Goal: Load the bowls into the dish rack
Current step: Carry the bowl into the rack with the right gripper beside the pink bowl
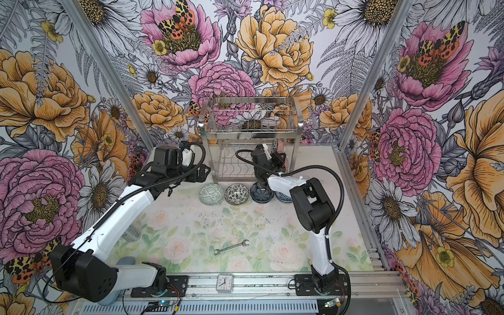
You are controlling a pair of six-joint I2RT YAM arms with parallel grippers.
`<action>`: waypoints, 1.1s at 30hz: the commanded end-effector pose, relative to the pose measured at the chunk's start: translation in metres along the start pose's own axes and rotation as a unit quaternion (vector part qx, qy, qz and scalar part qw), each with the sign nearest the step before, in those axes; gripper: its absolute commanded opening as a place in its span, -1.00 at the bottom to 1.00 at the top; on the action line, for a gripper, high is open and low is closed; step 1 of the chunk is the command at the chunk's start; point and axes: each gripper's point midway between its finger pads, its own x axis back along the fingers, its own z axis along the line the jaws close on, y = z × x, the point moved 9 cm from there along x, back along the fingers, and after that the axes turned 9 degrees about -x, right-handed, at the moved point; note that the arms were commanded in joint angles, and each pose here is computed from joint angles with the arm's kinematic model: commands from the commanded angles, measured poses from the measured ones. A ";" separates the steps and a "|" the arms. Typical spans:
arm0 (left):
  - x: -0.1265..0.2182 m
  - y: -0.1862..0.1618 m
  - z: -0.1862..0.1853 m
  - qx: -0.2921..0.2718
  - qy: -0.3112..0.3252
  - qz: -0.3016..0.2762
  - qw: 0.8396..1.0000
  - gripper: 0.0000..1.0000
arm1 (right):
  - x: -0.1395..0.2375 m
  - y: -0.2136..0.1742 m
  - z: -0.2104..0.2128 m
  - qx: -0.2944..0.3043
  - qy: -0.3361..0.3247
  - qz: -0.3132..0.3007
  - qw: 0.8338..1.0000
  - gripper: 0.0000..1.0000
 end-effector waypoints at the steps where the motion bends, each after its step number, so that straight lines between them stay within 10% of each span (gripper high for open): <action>1: 0.008 0.002 0.001 0.002 -0.005 -0.011 1.000 0.97 | -0.006 0.014 -0.012 -0.034 -0.031 -0.005 0.999 -1.00; 22: 0.007 0.001 0.001 0.003 -0.008 -0.009 1.000 0.97 | -0.026 0.008 0.026 0.004 -0.037 0.011 0.999 -0.99; 33: 0.008 0.002 0.001 0.003 -0.009 -0.011 1.000 0.97 | -0.019 0.007 0.035 0.003 -0.017 0.007 1.000 -0.63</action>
